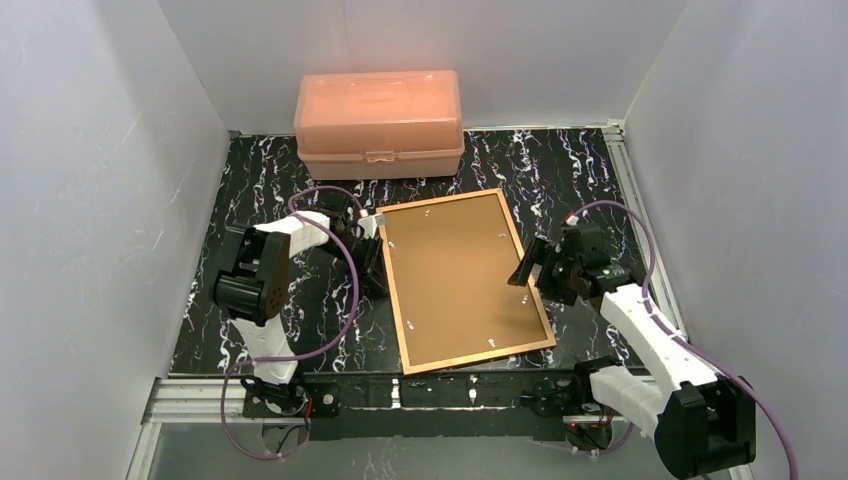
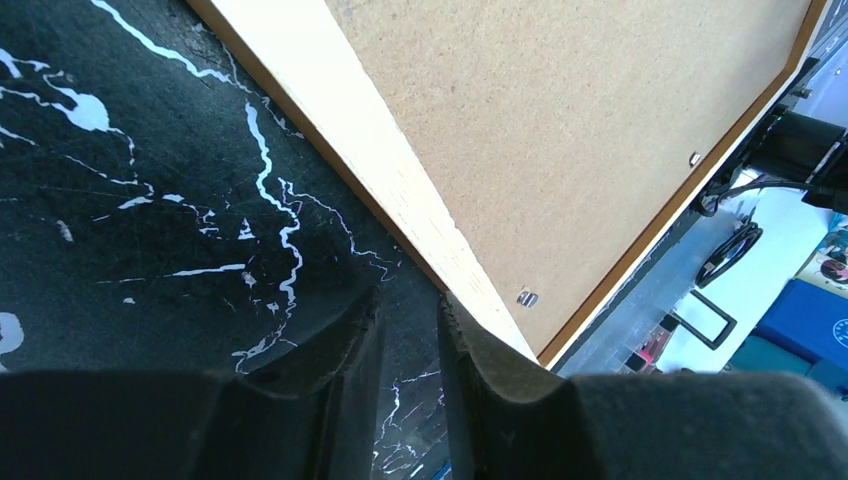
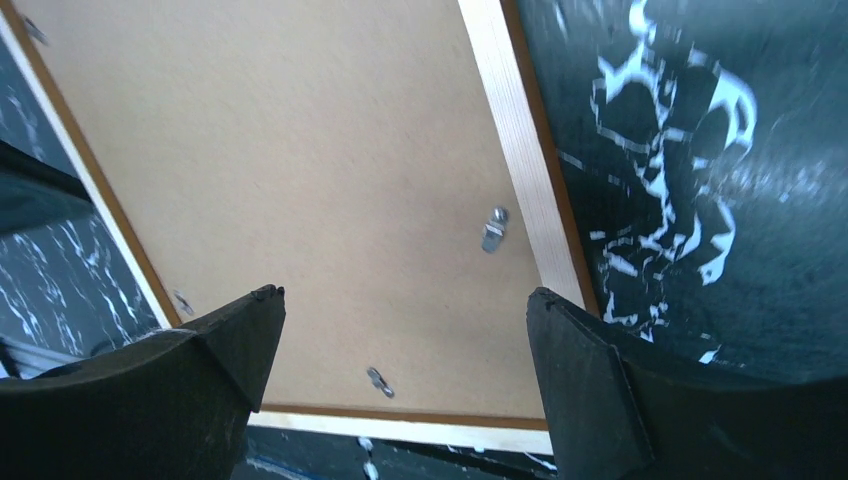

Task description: Put the photo into the frame

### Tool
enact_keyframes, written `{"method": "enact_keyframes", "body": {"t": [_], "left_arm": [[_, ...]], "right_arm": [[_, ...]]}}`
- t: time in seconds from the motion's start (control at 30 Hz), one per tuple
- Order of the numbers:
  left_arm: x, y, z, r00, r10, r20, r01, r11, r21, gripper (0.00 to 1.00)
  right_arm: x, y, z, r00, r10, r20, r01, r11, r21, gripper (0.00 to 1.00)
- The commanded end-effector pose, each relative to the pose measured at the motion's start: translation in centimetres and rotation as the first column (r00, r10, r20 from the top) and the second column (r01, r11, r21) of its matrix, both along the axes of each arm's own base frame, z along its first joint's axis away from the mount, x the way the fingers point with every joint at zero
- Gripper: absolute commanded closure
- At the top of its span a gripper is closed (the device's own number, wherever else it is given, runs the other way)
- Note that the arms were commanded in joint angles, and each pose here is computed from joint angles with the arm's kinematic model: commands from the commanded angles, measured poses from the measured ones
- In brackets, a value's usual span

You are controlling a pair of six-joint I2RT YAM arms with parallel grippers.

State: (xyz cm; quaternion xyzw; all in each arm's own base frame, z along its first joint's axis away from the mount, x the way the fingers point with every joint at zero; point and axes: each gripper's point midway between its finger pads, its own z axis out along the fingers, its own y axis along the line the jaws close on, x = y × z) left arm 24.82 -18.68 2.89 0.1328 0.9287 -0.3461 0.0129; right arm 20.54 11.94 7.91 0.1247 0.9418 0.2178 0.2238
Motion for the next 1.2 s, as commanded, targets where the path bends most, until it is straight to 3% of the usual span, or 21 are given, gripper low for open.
{"method": "enact_keyframes", "body": {"t": [0.0,0.27,0.67,0.93,1.17], "left_arm": [[-0.4,-0.4,2.0,0.999,-0.014,0.034,0.015,0.999,-0.038,0.77],[-1.2,-0.1,1.7,1.000,-0.020,0.011,0.021,0.999,-0.026,0.79],[-2.5,0.3,1.2,1.000,-0.024,-0.010,0.023,1.000,-0.017,0.64],[-2.5,0.8,0.4,1.000,-0.018,-0.002,0.018,1.000,0.013,0.67],[-1.2,0.5,0.7,1.000,-0.012,0.023,0.012,1.000,0.010,0.74]], "right_arm": [[2.7,-1.2,2.8,0.995,-0.041,0.092,0.048,0.996,-0.071,0.01],[2.2,-2.8,0.2,0.993,-0.108,0.043,0.112,0.989,-0.092,0.01],[-2.7,-0.4,-3.3,0.990,-0.068,-0.123,0.076,0.995,0.060,0.01],[-3.9,0.9,-2.4,0.987,-0.080,-0.143,0.104,0.980,0.169,0.01],[-2.0,2.6,-1.8,0.992,-0.065,-0.112,0.087,0.974,0.209,0.01]]}}
